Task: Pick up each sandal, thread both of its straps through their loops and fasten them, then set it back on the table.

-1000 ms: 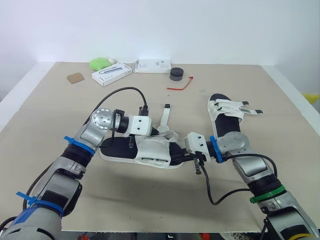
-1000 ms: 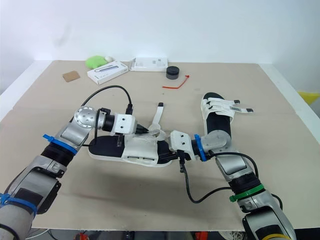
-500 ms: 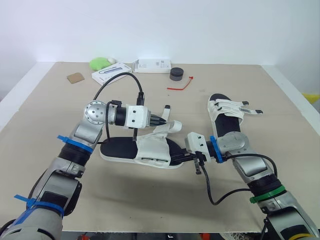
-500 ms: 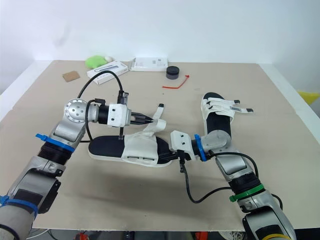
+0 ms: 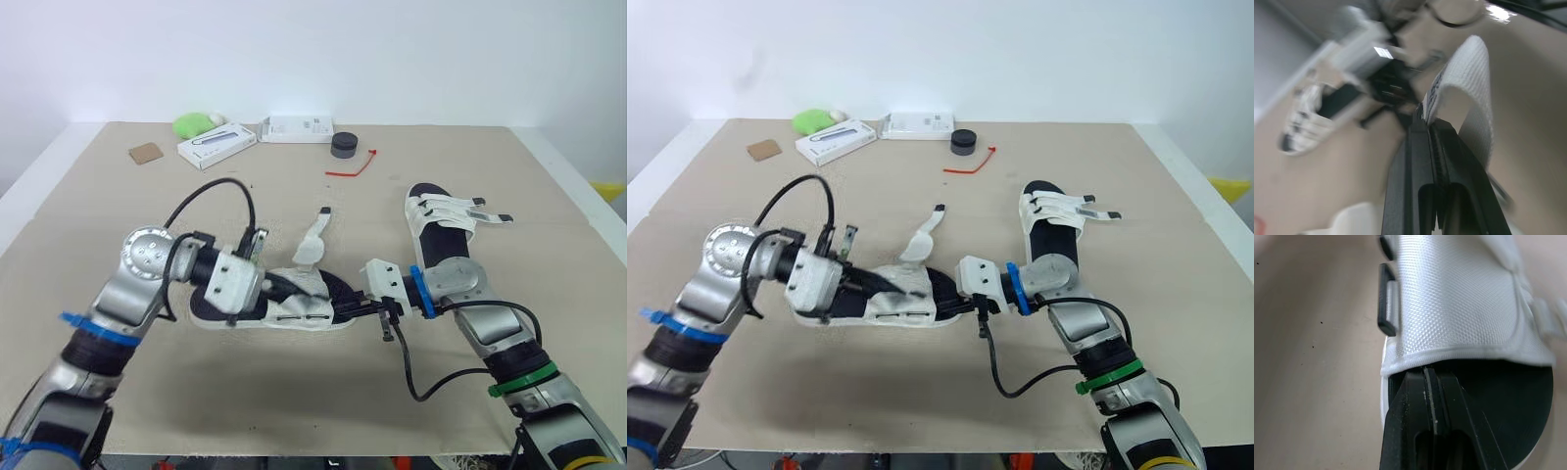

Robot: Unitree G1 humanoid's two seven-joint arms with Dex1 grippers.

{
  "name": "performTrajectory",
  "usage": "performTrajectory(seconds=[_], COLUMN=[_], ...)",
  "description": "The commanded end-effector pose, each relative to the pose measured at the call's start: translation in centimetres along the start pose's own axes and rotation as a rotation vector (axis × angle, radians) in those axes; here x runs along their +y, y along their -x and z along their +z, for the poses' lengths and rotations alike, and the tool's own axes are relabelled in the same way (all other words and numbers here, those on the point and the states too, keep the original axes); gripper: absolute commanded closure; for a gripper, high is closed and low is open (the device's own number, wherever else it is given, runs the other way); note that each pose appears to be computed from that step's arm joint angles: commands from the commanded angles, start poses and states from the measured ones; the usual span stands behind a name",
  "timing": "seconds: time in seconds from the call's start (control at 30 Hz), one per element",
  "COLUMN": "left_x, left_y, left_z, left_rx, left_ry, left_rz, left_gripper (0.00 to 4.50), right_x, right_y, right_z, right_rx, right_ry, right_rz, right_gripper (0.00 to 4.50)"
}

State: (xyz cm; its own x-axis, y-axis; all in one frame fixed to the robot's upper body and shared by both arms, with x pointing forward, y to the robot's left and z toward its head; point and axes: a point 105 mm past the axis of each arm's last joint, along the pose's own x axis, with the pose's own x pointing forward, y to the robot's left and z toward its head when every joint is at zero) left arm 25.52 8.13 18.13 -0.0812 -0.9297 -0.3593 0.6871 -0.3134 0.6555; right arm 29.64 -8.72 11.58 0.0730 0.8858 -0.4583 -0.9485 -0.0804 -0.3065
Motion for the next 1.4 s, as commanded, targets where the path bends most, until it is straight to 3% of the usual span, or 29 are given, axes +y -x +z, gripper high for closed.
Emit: performTrajectory(seconds=[0.03, 0.17, 0.4, 0.5, 0.77, 0.9, 1.03, 1.17, 1.4], left_x=[-1.2, -2.3, -1.3, -1.1, 0.6, 2.1, 1.7, -0.5, -2.7], left_y=[0.5, 0.7, 0.3, 0.1, 0.7, 2.1, 3.8, 5.0, 6.4], left_z=[1.1, 0.6, 0.3, 0.7, 1.7, 1.3, -0.8, -2.5, -4.3], left_rx=[0.003, 0.039, 0.054, 0.046, 0.020, 0.069, 0.143, 0.178, 0.250], left_ry=[-0.069, -0.080, -0.166, -0.213, -0.343, -0.383, -0.285, -0.111, 0.010], left_rz=[-0.053, -0.085, 0.002, 0.008, 0.079, 0.179, 0.207, 0.205, 0.224], left_gripper=[4.47, 4.47, 4.47, 3.67, 0.11, 0.04, 0.04, 0.04, 0.04], right_x=[-0.2, -0.2, -0.1, -0.2, -0.2, -0.2, -0.2, -0.2, -0.2], right_y=[0.0, -0.1, -0.3, -0.3, -0.2, -0.2, -0.2, -0.3, -0.3], right_z=[0.2, 0.2, 0.2, 0.2, 0.1, 0.0, 0.0, -0.1, -0.2], right_rx=[0.005, 0.002, -0.002, 0.000, 0.007, 0.007, 0.008, 0.008, 0.007], right_ry=[0.018, 0.020, 0.020, 0.021, 0.023, 0.023, 0.023, 0.024, 0.021], right_rz=[0.008, 0.012, 0.020, 0.020, 0.018, 0.018, 0.020, 0.024, 0.030], right_gripper=[4.50, 4.50, 4.50, 4.50, 4.50, 4.50, 4.50, 4.50, 4.50])
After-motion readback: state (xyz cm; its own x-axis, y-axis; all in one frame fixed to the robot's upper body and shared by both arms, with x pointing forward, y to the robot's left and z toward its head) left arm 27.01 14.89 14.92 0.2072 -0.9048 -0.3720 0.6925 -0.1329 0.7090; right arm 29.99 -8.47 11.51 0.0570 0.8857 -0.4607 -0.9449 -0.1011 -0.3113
